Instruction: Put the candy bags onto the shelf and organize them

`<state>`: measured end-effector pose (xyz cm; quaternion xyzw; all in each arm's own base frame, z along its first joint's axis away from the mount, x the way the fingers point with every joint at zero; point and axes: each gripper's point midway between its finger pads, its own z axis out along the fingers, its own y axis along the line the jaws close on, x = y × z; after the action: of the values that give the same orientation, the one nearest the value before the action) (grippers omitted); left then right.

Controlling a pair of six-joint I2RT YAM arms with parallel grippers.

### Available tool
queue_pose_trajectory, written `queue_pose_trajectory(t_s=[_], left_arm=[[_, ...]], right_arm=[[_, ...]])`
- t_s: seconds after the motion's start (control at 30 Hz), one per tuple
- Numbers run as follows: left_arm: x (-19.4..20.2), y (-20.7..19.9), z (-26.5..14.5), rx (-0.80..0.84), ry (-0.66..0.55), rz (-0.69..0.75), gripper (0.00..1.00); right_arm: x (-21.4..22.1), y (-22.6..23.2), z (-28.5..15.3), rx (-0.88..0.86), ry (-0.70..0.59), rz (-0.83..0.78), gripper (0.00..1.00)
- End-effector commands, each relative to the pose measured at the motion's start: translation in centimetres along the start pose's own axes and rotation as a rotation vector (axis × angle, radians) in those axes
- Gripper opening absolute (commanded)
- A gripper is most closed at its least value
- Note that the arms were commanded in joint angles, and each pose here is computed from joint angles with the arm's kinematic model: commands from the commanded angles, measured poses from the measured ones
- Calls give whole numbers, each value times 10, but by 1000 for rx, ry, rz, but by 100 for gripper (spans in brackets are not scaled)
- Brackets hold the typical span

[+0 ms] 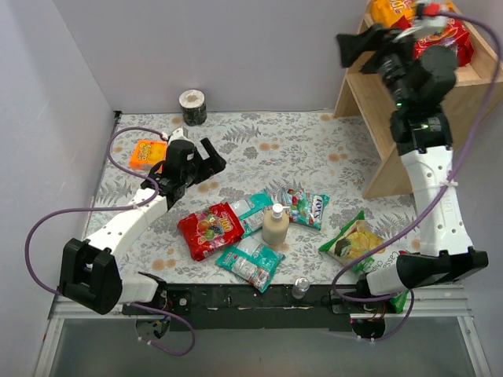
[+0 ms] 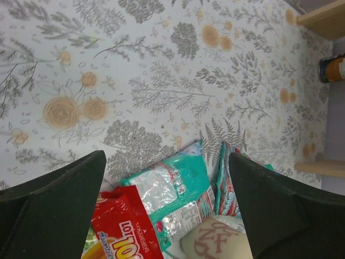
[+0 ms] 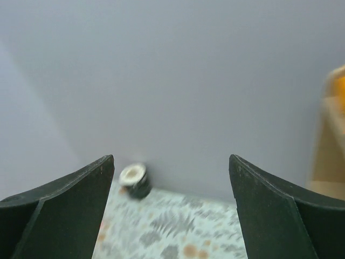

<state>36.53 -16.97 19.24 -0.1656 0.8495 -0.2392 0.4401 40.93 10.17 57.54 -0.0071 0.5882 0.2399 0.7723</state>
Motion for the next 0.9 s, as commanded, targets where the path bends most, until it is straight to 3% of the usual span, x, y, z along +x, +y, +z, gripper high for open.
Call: queue_pose_trajectory(t_s=[0.0,0.13,0.23,0.43,0.67,0.87], left_arm=[[15,30,-19,-143,33,-94,98],[22,50,-28,-227,40,-134,98],[19,54,-36,-242,23,-150,98],[13,34,-46,-122,20,-130,98],[14,29,-44,-105,33,-138,98],[13,25,-39,-99,45,-135,98]], right_arm=[[84,87,-4,-309,218,-59,94],[189,139,-26,-527,508,4,94],[277,140,-42,-571,768,64,93],[376,143,-95,-633,1148,113,90],[442,157,-141,-711,1364,162,86],[476,200,-178,-772,1486,161,84]])
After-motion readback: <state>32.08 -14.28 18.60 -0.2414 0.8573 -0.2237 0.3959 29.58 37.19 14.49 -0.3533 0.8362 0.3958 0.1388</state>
